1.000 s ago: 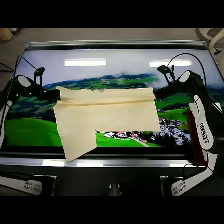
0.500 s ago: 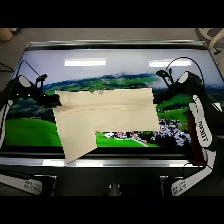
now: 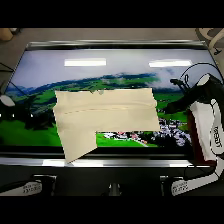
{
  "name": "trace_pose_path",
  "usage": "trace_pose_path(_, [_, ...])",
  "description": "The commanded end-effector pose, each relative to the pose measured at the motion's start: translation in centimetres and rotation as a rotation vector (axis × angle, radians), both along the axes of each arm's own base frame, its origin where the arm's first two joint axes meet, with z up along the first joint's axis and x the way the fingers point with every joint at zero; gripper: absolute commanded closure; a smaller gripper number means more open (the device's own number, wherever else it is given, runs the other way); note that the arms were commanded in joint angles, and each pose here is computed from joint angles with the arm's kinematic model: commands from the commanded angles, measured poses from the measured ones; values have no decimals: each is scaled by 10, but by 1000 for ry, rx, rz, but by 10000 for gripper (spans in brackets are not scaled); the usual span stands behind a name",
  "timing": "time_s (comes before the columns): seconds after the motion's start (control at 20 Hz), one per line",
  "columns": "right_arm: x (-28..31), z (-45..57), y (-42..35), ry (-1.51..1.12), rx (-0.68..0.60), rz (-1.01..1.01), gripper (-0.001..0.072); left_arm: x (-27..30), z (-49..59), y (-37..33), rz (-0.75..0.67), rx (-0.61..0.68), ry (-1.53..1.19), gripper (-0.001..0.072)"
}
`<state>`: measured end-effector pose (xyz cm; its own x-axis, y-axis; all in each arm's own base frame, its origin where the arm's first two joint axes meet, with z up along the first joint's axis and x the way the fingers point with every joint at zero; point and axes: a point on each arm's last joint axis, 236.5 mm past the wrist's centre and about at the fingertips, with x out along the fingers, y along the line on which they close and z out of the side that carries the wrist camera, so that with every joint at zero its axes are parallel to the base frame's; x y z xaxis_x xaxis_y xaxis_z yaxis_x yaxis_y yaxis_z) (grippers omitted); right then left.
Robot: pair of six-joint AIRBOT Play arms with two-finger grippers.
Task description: Fold the shirts.
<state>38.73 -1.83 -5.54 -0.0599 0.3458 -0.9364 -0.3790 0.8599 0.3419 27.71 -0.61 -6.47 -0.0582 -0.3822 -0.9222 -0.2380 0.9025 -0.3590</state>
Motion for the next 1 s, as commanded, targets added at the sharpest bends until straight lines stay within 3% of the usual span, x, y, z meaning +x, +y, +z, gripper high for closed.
trace_pose_path(0.0, [-17,-4,4,30,10,4,290,-42,-26,-34,101,-94,-13,311])
trace_pose_path(0.35, [-24,-3,6,55,18,16,282,-50,-47,-63,92,-101,-17,312])
trace_pose_path(0.5, [-42,-12,11,101,33,18,211,-46,-49,-64,101,-90,-29,333])
trace_pose_path(0.55, [-50,-17,14,118,39,15,206,-46,-49,-64,101,-90,-28,404])
trace_pose_path(0.6, [-58,-22,18,134,52,10,205,-47,-48,-65,99,-92,-25,527])
trace_pose_path(0.65, [-63,-25,23,145,72,7,205,-46,-48,-65,99,-92,-27,588])
trace_pose_path(0.7, [-68,-30,26,155,85,4,205,-46,-47,-64,98,-92,-29,599])
trace_pose_path(0.75, [-69,-35,28,157,87,-4,205,-46,-47,-65,97,-92,-29,676])
trace_pose_path(0.95, [-65,-45,54,133,193,-91,207,-43,-44,-64,95,-88,-49,675])
